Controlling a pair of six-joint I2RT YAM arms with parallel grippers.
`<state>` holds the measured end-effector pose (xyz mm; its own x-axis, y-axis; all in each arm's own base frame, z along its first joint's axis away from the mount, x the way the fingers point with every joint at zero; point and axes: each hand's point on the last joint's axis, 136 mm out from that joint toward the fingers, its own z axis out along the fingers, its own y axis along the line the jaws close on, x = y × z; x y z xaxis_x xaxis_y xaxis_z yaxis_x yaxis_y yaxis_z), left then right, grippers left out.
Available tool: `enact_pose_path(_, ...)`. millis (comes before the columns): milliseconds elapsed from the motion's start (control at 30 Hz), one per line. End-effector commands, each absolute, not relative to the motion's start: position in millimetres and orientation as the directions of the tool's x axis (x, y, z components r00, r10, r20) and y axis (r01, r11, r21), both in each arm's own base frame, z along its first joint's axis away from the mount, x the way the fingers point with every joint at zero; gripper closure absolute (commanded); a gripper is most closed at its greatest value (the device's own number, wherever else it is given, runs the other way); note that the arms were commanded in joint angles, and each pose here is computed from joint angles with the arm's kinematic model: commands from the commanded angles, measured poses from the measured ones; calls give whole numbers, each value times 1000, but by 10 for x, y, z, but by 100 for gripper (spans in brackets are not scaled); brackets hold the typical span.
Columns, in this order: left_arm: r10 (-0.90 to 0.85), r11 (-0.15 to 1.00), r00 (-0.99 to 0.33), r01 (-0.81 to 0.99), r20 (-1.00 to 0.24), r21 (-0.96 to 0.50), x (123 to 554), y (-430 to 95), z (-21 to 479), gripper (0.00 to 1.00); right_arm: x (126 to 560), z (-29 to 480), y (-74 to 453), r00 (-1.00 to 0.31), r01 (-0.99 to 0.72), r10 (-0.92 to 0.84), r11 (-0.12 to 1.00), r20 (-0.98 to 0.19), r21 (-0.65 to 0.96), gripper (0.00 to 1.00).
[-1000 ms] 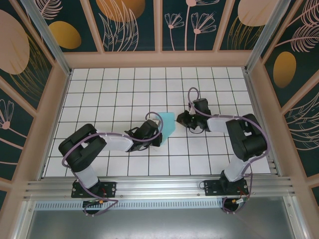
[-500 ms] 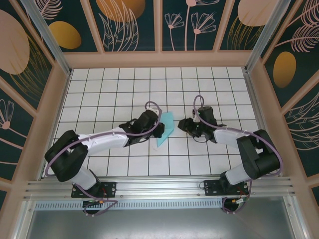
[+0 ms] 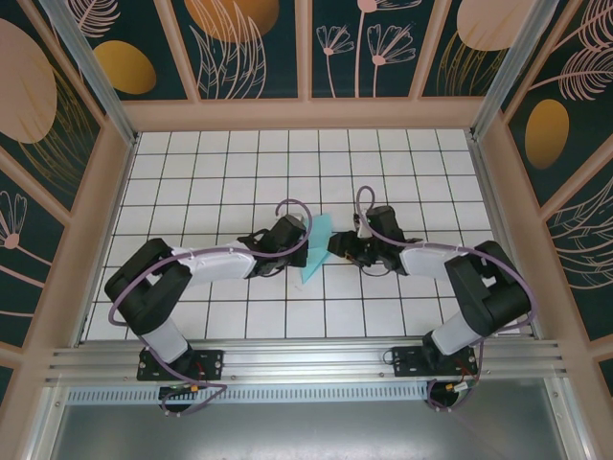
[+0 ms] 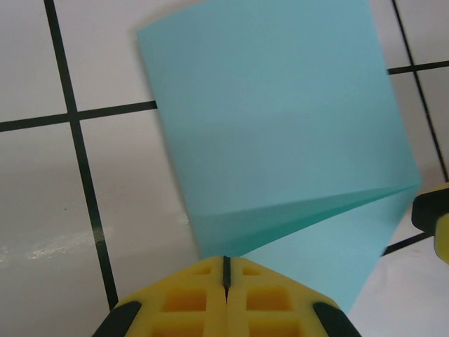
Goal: Fold a paper plane with a square sheet of paper (pick it up from the middle)
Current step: Third fold the triangle at the center of the table.
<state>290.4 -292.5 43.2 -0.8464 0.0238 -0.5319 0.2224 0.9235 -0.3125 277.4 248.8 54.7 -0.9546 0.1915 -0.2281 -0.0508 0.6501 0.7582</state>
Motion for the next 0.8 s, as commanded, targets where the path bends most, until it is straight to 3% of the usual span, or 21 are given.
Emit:
enact_pose_path(0, 15, 941, -855, 188, -519, -281, 2922, -2844, 350, 97, 2862, 683, 2673, -947, -152, 136, 610, -291, 778, 49)
enact_pose_path(267, 42, 949, -865, 191, -500, -251, 2919, -2832, 185, 99, 2886, 669, 2883, -948, -255, 14, 564, -318, 785, 50)
enact_pose_path(667, 57, 946, -863, 208, -502, -249, 2919, -2851, 150, 99, 2933, 423, 2925, -958, -264, -72, 608, -278, 749, 66)
enact_pose_path(767, 66, 941, -864, 220, -498, -258, 2902, -2874, 196, 98, 2958, 373, 2896, -962, -245, -63, 635, -267, 733, 77)
